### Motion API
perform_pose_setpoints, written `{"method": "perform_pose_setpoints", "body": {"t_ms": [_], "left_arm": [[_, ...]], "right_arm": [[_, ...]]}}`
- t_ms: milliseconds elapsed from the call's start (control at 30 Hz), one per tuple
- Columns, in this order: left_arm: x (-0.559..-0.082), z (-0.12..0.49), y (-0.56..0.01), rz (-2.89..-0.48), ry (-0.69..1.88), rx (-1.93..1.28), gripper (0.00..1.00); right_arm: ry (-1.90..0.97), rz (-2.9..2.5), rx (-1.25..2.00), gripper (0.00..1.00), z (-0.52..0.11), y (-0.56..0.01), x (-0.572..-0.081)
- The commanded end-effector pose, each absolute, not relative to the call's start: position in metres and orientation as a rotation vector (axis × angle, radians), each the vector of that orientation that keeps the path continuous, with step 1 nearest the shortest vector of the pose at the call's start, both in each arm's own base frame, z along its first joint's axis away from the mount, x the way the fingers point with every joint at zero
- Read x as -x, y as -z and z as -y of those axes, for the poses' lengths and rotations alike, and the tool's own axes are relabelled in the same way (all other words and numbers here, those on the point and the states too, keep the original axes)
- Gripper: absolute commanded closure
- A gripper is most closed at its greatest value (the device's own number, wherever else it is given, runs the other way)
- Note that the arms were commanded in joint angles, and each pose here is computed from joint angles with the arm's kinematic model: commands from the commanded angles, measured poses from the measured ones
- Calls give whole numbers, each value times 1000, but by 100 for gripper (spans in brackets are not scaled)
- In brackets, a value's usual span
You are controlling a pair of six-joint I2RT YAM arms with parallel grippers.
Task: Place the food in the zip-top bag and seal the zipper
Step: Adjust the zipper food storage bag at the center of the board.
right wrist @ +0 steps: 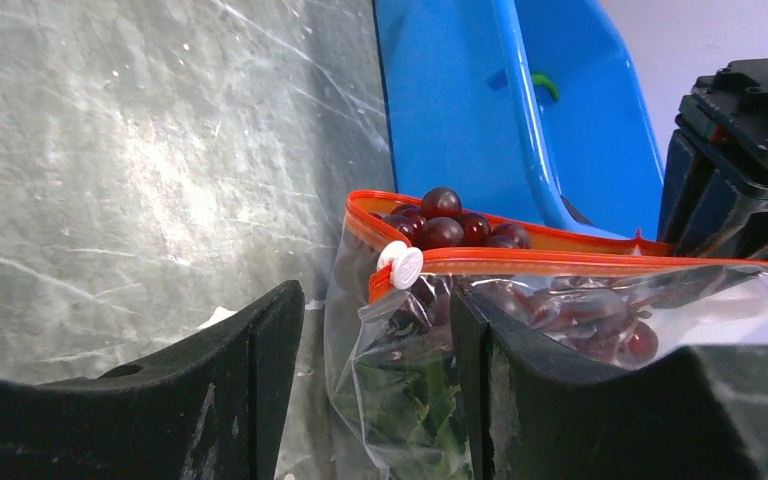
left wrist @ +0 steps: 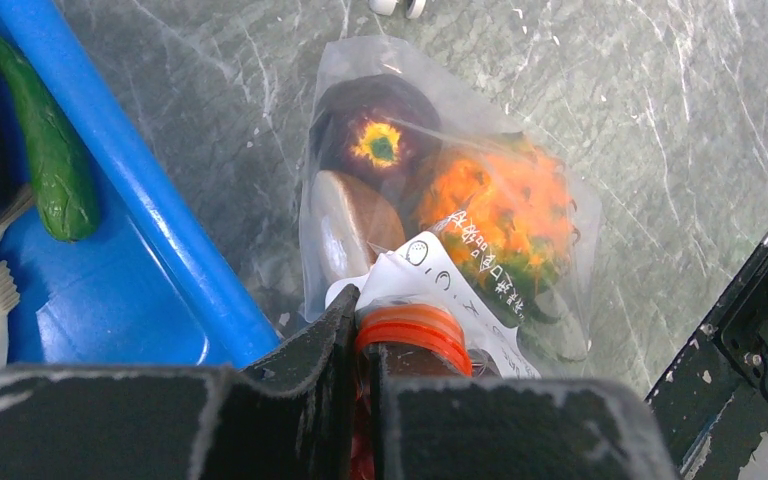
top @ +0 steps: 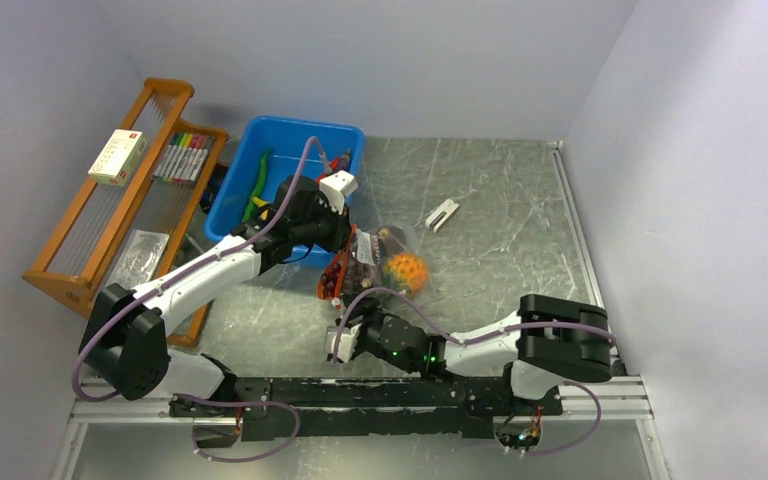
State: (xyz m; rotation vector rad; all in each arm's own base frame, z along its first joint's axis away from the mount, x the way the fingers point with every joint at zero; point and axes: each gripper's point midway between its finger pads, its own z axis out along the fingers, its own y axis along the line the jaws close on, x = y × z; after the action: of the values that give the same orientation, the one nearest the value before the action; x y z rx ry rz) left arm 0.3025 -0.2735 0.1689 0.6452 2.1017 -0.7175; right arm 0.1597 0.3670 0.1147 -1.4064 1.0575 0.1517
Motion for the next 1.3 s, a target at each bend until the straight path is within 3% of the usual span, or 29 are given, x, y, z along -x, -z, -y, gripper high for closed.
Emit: {"method": "perform_pose_setpoints", "body": {"t_ms": [0, 433, 900, 1233, 1267], "left_arm": [[-305, 278, -182, -2059, 764, -627, 93], [-305, 274, -176, -2082, 790, -596, 93], [-309, 273, -172, -2098, 797, -572, 93], [-311, 272, -167, -2114, 803, -555, 93], [-311, 272, -167, -2117, 803, -556, 93]], "right_arm": [[-117, -1005, 1315, 45, -377, -139, -175], [-69, -963, 1267, 56, -382, -139, -187], [-85, -964, 1220, 99, -365, -141, -189], [-144, -1010, 1241, 100, -357, -134, -182], [-148, -1013, 1238, 96, -357, -134, -182]]}}
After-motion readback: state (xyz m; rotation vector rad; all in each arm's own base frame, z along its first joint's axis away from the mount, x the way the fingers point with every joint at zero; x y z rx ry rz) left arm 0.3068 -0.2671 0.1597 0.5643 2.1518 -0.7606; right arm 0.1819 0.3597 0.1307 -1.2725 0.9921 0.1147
